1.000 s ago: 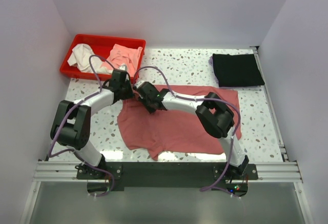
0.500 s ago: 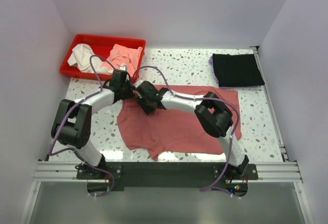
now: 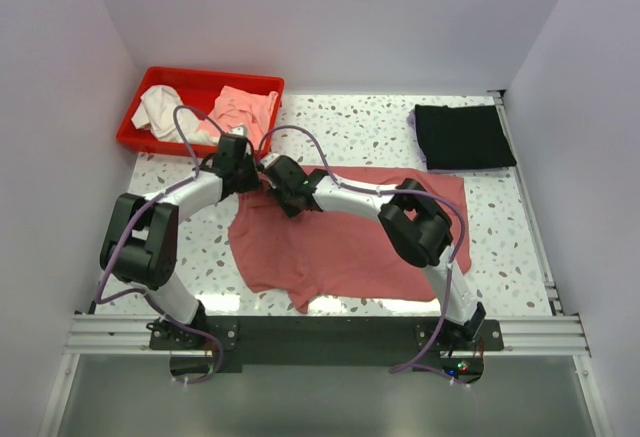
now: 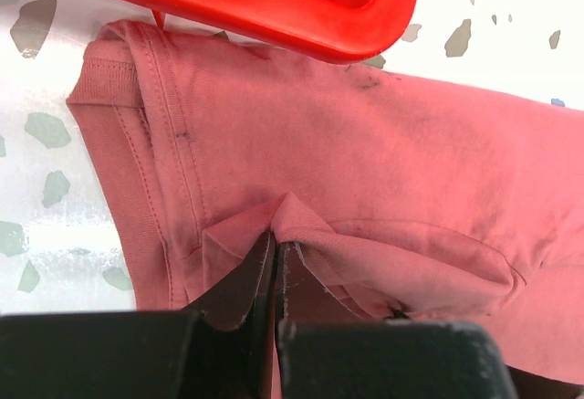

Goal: Fold and stack the t-shirts
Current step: Fold the tshirt

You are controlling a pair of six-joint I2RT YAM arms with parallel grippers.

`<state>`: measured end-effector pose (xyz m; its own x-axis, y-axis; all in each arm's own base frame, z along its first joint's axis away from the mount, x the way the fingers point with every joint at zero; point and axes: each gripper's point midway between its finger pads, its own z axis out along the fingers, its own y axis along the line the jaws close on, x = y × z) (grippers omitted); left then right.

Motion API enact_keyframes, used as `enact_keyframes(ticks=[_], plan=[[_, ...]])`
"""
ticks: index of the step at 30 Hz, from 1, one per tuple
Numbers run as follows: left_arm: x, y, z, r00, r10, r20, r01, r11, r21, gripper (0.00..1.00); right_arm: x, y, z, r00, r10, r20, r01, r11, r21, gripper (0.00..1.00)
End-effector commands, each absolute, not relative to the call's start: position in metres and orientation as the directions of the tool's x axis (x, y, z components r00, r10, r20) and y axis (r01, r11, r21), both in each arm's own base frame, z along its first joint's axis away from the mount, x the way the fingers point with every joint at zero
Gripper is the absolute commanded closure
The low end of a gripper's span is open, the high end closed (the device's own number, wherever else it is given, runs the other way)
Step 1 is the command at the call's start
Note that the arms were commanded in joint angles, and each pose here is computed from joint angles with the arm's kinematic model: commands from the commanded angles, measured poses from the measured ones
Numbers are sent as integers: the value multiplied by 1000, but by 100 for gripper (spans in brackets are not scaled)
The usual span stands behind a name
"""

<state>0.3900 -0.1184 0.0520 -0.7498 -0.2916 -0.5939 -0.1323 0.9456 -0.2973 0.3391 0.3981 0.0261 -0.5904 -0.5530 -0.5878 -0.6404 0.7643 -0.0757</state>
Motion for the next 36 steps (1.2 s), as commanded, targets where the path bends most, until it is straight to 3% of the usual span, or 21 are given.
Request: enact_keyframes(ticks=[1,17,36], plan=[[410,-120,76,-700,-291,-652,-105,945,-309,100,353,405,58,-557,-526,-643,-633,770,-80,100],[395,-118,92,-685,-308,-660,-98,937,-335,100,333,390,91,-514,-610,-603,-711,696,-98,100],[302,-129,75,-767,-347,-540,-116,902,-415,100,277,346,98,-511,-717,-474,-799,599,-44,100]])
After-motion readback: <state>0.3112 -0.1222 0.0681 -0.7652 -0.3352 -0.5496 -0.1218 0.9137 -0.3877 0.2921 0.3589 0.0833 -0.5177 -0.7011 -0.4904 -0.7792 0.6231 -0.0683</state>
